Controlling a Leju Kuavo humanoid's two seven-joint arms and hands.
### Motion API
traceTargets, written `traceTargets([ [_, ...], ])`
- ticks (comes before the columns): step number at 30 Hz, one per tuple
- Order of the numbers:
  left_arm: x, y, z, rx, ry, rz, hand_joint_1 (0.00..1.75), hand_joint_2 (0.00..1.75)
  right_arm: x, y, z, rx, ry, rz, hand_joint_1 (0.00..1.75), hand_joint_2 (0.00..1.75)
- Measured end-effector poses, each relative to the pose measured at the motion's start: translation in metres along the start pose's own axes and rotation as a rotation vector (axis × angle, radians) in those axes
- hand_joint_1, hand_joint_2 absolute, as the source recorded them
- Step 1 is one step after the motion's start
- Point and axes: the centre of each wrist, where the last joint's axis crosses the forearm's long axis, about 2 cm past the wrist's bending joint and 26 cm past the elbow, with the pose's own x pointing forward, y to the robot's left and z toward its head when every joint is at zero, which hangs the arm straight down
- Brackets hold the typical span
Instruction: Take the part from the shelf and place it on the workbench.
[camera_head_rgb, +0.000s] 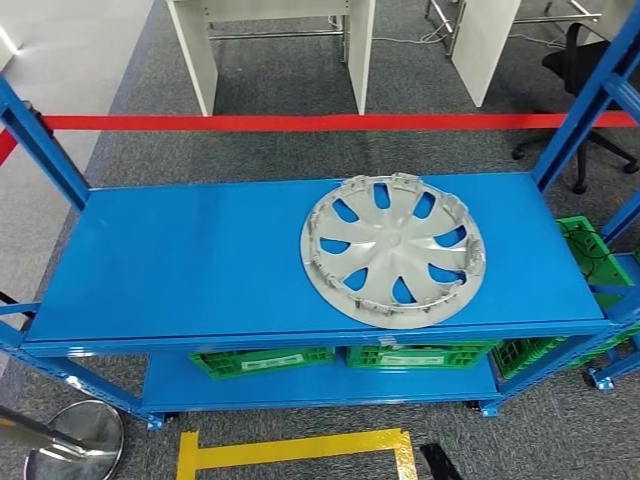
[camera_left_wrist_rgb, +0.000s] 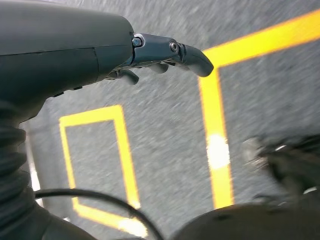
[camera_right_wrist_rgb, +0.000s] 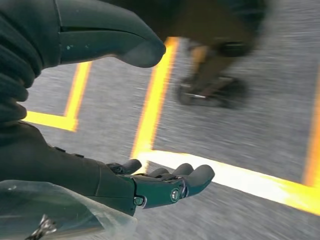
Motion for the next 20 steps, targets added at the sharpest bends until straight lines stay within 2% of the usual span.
traceTargets([
  [3, -0.009, 0.003, 0.001, -0.027, 0.016, 0.018, 0.0, 0.0, 0.003, -0.002, 0.0, -0.003, -0.026, -0.035, 0.0, 1.75],
  [5, 0.003, 0.005, -0.001, -0.04, -0.018, 0.032, 0.0, 0.0, -0.01, -0.003, 0.003, -0.003, -0.002, -0.056, 0.0, 1.75],
  [9, 0.052, 0.01, -0.004, -0.053, -0.147, 0.05, 0.0, 1.75, -0.063, 0.002, 0.015, 0.004, 0.121, -0.078, 0.0, 1.75],
  [13, 0.106, 0.014, -0.001, -0.058, -0.294, 0.06, 0.0, 1.75, -0.117, 0.003, 0.033, 0.006, 0.262, -0.084, 0.0, 1.75],
  [15, 0.117, 0.017, 0.0, -0.058, -0.327, 0.064, 0.0, 1.75, -0.127, 0.004, 0.037, 0.006, 0.285, -0.09, 0.0, 1.75],
  [20, 0.083, 0.018, -0.002, -0.069, -0.245, 0.068, 0.0, 1.75, -0.093, 0.002, 0.024, 0.002, 0.185, -0.104, 0.0, 1.75],
])
